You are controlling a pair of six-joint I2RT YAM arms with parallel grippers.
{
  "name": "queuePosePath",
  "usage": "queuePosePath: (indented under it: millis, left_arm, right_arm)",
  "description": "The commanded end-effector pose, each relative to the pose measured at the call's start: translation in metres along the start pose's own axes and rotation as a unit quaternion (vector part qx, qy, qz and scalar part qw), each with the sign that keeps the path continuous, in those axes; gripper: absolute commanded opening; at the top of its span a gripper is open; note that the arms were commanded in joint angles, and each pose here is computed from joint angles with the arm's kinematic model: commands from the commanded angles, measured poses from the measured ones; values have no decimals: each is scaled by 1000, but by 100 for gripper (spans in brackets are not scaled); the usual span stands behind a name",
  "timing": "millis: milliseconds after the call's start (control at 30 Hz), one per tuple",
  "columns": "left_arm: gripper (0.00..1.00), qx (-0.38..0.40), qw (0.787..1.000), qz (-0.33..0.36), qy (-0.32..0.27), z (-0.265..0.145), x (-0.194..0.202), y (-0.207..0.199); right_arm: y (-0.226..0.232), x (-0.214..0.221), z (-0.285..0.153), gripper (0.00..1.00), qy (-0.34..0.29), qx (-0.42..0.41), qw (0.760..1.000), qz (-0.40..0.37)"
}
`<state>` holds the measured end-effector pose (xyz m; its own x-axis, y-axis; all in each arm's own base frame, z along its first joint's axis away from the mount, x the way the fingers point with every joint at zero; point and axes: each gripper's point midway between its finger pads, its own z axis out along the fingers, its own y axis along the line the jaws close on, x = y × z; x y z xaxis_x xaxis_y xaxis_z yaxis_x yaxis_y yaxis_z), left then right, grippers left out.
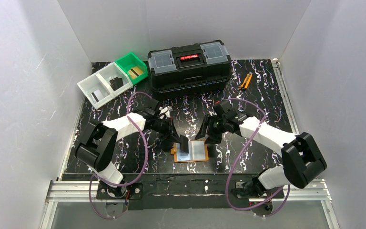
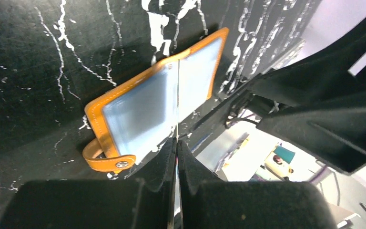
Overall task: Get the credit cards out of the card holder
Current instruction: Place the credit card in the storage box.
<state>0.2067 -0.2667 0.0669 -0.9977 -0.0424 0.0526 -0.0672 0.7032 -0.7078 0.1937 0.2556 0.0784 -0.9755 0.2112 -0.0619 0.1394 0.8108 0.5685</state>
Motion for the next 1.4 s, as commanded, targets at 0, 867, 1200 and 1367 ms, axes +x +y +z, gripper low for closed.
queuePosePath:
  millis: [0,867,1200,1367]
  left_arm:
    - [0,74,997,2,-11,-23,-2,-34]
    - [0,236,970,-48,-36,-54,-21,-89]
    - [25,247,967,-45,-39,-58,-19,-93]
    - [30,253,965,-48,-43,-60,-20,-95]
  right_arm:
    - [36,-7,-14,69,-12,-75,997,-30]
    - [91,-17,-36,30,-9,-337,937,93]
    - [108,-14,-41,1,39,-387,916,99]
    - [116,-14,-43,1,55,-412,904,103]
